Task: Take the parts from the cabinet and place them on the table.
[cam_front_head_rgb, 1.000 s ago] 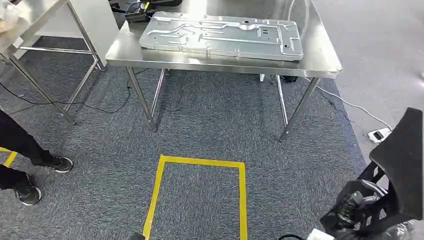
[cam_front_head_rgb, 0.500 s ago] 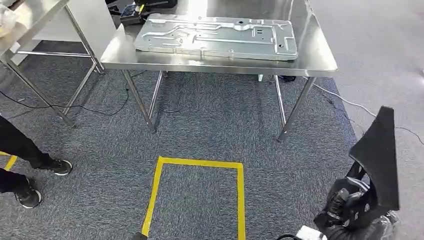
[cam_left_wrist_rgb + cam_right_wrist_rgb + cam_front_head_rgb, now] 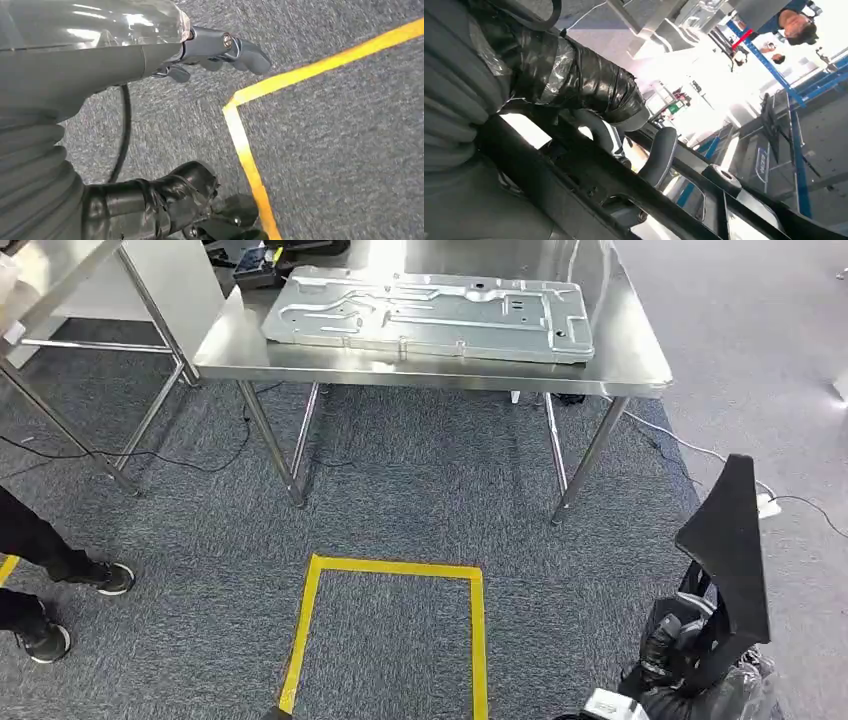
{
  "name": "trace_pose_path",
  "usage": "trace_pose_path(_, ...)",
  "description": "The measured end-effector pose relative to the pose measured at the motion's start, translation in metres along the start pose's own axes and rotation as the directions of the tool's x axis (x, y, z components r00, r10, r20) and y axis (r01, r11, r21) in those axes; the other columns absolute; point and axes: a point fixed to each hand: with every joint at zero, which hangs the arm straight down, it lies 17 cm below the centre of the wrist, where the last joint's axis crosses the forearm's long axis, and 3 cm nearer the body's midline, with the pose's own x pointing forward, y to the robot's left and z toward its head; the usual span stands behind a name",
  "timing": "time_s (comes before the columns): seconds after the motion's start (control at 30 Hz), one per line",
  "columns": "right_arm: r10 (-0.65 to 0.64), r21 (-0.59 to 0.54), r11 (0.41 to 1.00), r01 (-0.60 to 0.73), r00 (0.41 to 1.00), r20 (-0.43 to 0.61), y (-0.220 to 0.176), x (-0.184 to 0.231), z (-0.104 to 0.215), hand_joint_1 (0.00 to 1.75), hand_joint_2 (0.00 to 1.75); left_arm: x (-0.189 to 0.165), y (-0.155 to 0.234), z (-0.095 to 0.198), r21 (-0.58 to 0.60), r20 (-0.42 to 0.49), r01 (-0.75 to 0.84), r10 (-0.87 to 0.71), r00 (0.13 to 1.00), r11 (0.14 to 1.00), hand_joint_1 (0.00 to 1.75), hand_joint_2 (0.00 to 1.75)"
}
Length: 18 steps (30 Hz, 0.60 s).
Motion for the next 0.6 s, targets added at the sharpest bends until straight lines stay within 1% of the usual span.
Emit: trace_pose_path(0.6, -0.007, -0.017, 1.0, 0.008, 0.998, 0.062, -0.0022, 0.0099, -0.0053, 1.75, 1.75, 0.0026, 0.0, -0.0012, -0.004, 0.006, 0.008, -0.008, 1.0, 1.0, 0.0, 1.75)
